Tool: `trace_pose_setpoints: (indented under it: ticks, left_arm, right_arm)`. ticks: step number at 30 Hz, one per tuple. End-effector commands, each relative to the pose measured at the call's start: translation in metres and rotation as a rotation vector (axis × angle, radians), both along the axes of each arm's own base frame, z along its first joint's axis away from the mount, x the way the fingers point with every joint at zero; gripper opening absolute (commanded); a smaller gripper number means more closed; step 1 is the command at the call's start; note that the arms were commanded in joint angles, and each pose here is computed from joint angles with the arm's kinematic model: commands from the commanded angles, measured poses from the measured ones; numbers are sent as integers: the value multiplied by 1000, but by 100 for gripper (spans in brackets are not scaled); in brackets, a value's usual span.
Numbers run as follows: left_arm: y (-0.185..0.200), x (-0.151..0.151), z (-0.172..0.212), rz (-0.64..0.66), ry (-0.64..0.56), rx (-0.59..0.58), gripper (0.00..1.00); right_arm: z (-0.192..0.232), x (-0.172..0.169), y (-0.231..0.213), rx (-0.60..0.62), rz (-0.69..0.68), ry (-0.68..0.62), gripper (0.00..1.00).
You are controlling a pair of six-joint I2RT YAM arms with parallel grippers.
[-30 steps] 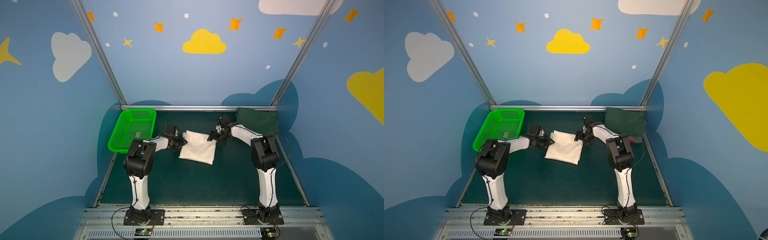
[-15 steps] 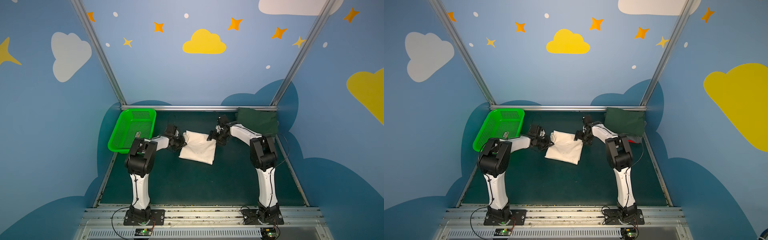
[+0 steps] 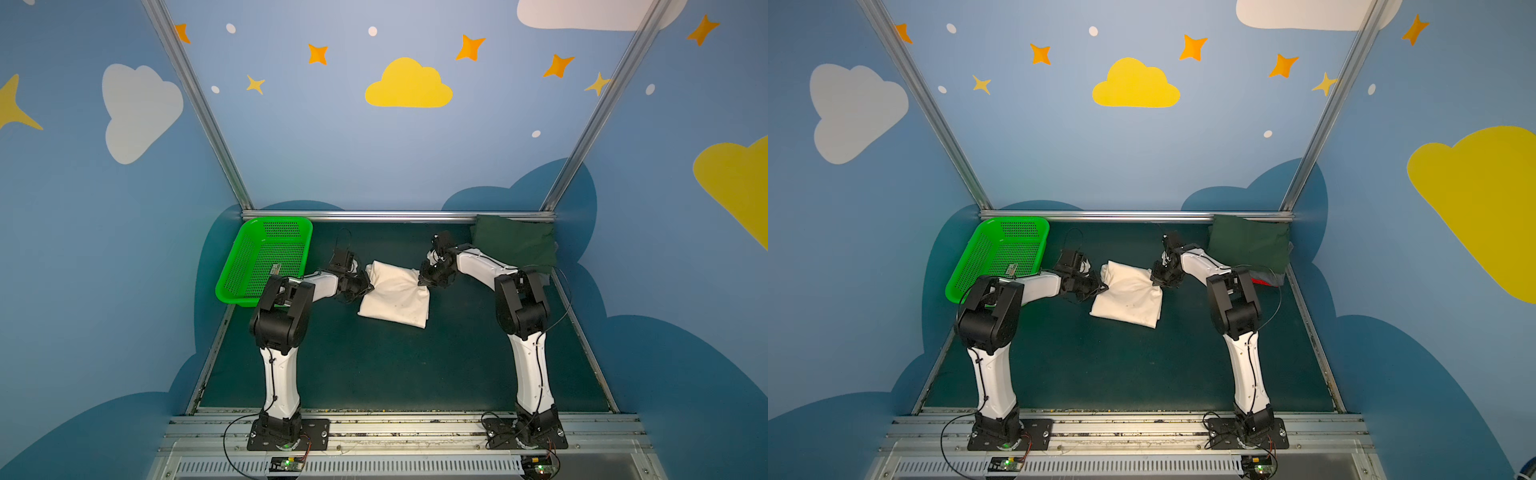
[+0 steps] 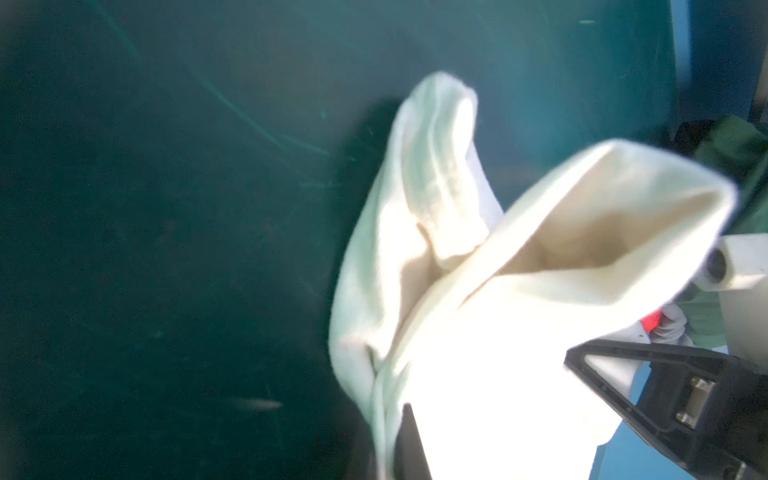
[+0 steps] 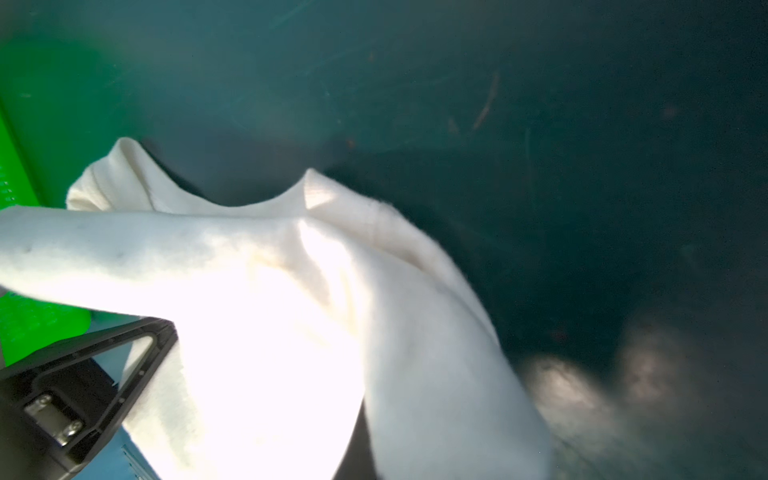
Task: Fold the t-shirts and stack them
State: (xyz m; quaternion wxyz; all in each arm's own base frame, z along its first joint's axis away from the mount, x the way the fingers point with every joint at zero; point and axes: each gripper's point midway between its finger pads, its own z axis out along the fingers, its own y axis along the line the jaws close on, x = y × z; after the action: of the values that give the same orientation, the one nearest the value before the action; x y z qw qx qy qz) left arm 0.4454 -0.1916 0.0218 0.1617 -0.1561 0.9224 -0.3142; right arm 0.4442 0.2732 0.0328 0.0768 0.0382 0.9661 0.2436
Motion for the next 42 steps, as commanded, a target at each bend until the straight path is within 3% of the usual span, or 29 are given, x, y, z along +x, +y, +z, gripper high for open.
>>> trace_pose_setpoints:
  ticks: [1,6,8,20,30,38,42]
  left_arm:
    - [5,-26,-15,-8,82,50,42]
    - [12,-25,9,1,33,90,88]
    - [16,-27,16,3,21,107,100]
    - [27,-35,35,30,-10,147,100]
    - [32,-40,31,40,7,168,100]
    - [37,-47,22,46,29,187,100]
    - [39,-50,24,54,28,191,100]
  right_arm:
    - [17,8,-10,-50,14,-36,0]
    - [54,28,-39,-120,-20,-114,0]
    - [68,35,-51,-142,-34,-146,0]
    - [138,72,-106,-271,-56,-294,0]
    - [206,113,-143,-356,-63,-502,0]
    - [265,137,-233,-273,-267,-626,0]
    - [257,148,-296,-245,-384,-610,0]
